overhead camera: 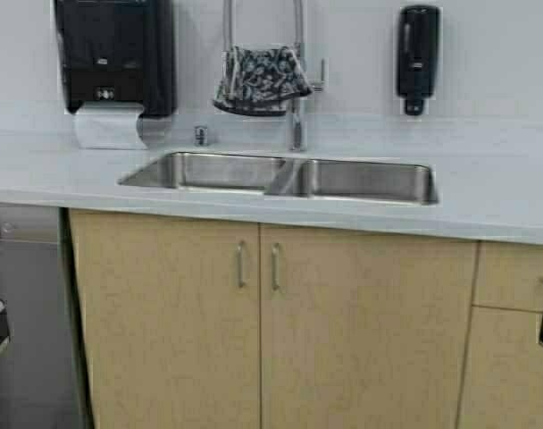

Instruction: Get the cloth and wipe up the spill under the wine glass

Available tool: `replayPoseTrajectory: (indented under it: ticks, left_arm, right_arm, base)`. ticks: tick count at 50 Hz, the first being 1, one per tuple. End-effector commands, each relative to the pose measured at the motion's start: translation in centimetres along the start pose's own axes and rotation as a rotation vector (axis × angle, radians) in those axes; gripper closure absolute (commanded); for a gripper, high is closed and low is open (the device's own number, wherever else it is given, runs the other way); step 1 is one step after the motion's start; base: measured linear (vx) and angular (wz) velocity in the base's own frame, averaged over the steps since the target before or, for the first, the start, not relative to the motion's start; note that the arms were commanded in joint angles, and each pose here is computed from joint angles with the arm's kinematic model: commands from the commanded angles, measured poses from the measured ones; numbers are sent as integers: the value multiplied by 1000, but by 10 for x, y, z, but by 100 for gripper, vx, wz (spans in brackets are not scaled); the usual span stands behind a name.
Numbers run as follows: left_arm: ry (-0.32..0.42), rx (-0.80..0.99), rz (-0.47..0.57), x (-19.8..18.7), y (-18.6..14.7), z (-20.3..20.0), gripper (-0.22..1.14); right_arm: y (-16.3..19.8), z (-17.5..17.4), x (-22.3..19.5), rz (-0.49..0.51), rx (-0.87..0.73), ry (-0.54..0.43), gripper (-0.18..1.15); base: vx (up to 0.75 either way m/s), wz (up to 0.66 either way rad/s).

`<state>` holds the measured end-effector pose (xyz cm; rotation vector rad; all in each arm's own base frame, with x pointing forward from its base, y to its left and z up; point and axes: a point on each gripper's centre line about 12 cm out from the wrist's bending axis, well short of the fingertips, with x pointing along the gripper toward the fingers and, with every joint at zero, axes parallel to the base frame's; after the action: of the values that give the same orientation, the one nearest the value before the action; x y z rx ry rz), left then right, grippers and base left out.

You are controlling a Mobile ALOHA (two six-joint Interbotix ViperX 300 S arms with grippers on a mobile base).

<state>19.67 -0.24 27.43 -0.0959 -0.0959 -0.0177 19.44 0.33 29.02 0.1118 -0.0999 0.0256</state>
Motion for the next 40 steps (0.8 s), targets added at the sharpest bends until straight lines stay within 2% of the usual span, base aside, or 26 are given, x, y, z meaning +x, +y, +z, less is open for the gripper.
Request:
replayPoseTrajectory:
  ticks: [1,19,28,40]
  left_arm:
    - [-14,-5,0,2,0,4,89]
    - [-26,-6,-2,3,-1,9,89]
    - [-16,24,-11,3,-2,6,89]
    - [-32,21,-14,-3,-2,7,89]
  right_arm:
    - [4,7,2,21,-6,-21,91]
    - [16,10,3,83,-37,-6,91]
    - [24,9,4,115,-57,69,91]
    - [34,13,5,154,-63,119,91]
  base:
    - [34,17]
    - [34,18]
    - [35,15]
    - [34,10]
